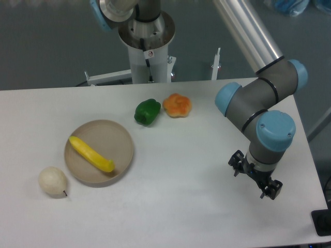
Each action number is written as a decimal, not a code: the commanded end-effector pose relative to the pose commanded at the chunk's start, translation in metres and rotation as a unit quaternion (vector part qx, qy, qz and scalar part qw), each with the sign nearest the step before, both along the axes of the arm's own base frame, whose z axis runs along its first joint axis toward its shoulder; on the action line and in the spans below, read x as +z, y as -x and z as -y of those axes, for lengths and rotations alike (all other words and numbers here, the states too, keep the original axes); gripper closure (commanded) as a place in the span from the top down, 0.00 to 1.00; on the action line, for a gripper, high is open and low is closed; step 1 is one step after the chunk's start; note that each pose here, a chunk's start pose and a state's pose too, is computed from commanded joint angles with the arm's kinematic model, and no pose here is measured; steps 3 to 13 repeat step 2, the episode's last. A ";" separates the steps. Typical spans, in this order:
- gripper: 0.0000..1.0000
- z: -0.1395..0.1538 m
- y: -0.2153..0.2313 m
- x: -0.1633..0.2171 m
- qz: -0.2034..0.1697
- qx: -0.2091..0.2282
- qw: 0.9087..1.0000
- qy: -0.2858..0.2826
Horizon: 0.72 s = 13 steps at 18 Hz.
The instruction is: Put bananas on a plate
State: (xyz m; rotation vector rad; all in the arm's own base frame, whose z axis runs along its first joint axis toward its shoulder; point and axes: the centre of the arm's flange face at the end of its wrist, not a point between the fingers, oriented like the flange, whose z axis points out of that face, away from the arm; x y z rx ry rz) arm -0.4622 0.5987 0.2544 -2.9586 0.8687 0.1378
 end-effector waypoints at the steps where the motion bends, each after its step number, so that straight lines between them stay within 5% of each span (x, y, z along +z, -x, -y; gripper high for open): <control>1: 1.00 0.000 0.000 0.000 0.000 0.000 1.000 0.000; 13: 1.00 0.000 0.000 -0.001 0.000 -0.001 1.000 0.000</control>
